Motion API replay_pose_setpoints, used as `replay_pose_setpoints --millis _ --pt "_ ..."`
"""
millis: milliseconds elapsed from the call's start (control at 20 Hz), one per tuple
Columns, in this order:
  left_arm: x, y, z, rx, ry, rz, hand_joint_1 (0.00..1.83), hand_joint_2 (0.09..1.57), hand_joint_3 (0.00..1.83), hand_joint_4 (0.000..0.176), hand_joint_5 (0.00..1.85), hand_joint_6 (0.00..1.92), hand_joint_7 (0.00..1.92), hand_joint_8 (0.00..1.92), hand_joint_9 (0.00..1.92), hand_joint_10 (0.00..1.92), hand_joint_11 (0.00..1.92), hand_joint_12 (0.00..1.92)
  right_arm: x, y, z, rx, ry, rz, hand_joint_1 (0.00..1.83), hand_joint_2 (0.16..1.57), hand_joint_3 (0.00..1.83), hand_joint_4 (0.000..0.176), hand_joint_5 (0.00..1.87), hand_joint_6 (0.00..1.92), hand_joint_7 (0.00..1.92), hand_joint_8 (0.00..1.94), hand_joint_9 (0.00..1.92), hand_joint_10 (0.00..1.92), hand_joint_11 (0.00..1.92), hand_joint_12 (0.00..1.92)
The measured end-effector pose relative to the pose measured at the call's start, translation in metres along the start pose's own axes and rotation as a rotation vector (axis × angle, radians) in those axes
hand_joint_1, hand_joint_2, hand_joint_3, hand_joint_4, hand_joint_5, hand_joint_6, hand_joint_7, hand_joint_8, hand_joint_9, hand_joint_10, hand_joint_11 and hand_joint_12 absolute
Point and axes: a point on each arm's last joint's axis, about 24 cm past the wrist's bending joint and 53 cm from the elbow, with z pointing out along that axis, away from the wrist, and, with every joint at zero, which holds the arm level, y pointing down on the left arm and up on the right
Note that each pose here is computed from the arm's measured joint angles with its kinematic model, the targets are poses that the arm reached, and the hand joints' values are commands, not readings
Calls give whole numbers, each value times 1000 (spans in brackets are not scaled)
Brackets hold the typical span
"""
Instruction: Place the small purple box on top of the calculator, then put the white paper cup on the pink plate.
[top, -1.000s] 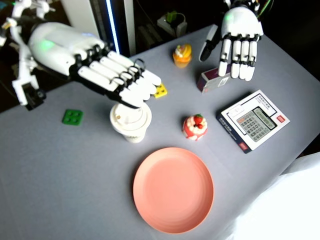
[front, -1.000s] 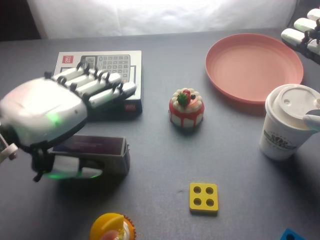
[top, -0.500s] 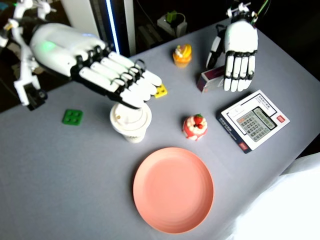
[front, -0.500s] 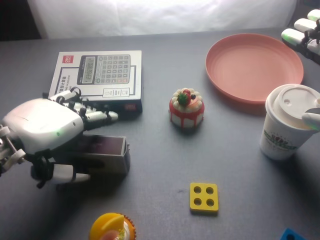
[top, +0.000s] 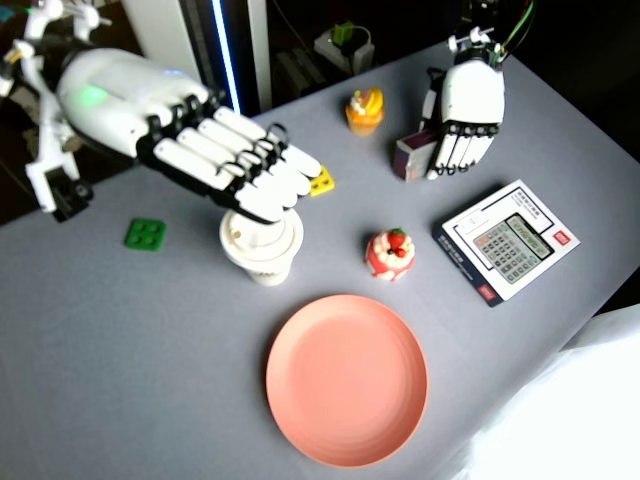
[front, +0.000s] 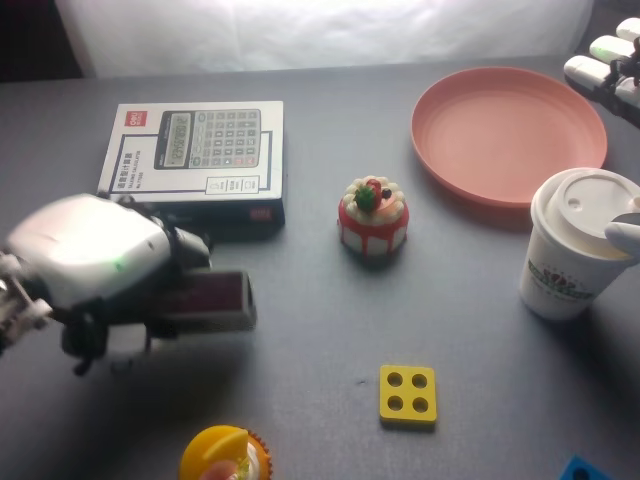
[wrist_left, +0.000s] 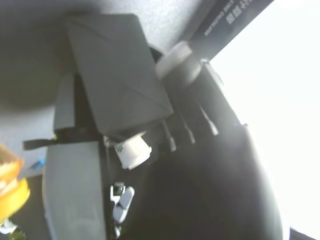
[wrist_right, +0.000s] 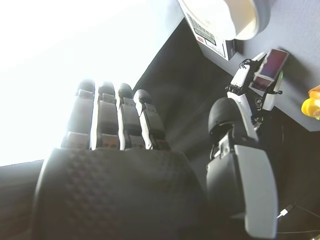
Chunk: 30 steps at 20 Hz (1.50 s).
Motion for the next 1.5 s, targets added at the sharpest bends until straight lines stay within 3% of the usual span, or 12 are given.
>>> replay_pose_setpoints --millis 200,250,400,450,550,700,950,1000,1050,1150,1250,1500 --pt "-42 10 3 -13 -128 -15 1221 1221 0 0 757 1050 835 1506 889 1789 937 1921 0 -1 0 3 -1 2 249 1253 3 0 0 0 0 0 0 0 0 0" --pt "-58 27 15 -56 -185 -73 1222 1222 1 0 764 1034 825 1527 859 1854 919 1921 -1 -1 0 5 -4 4 258 1257 5 0 0 0 0 0 0 0 0 0" --pt "-65 37 31 -84 -199 -127 1156 1182 0 0 847 1164 856 1605 876 1920 956 1921 -1 -3 0 12 -5 9 261 1266 8 0 0 0 0 0 0 0 0 0" --pt "-69 43 41 -101 -212 -161 1211 1195 0 0 811 1206 826 1388 820 1890 858 1921 -1 -2 0 10 -6 8 270 1273 11 0 0 0 0 0 0 0 0 0" --pt "-74 56 53 -139 -224 -213 1241 1181 0 0 828 1011 897 1359 757 1384 610 1740 -2 -2 0 7 -8 7 252 1268 7 0 0 0 0 0 0 0 0 0" --pt "-77 68 66 -194 -212 -236 1221 1189 1 0 791 1101 896 1319 818 1126 661 1619 -1 -4 1 13 -10 12 268 1270 6 0 0 0 0 0 0 0 0 0" --pt "-83 80 90 -257 -203 -278 1332 1216 4 0 700 1252 808 1277 737 1525 431 1598 0 -3 1 8 -9 9 248 1253 0 0 0 0 0 0 0 0 0 0" --pt "-82 81 93 -265 -193 -282 1207 1250 1 0 616 1387 822 1349 595 1125 266 1609 -1 -3 1 11 -9 11 236 1259 1 0 0 0 0 0 0 0 0 0" --pt "-80 83 95 -275 -184 -283 1292 1226 1 0 532 775 763 1365 573 932 158 1579 -1 -4 1 12 -10 11 236 1260 2 0 0 0 0 0 0 0 0 0" --pt "-78 83 99 -284 -173 -277 1181 1179 0 0 490 163 553 502 513 745 252 1567 -1 -3 1 9 -9 9 282 1257 0 0 0 0 0 0 0 0 0 0" --pt "-76 83 99 -285 -161 -273 1055 1139 0 0 339 10 348 60 260 390 17 1413 -1 -3 1 9 -9 9 256 1259 1 0 0 0 0 0 0 0 0 0" --pt "-74 80 100 -277 -152 -259 791 1128 0 0 171 0 129 2 131 25 0 919 -1 -3 1 10 -10 10 285 1264 2 0 0 0 0 0 0 0 0 0"
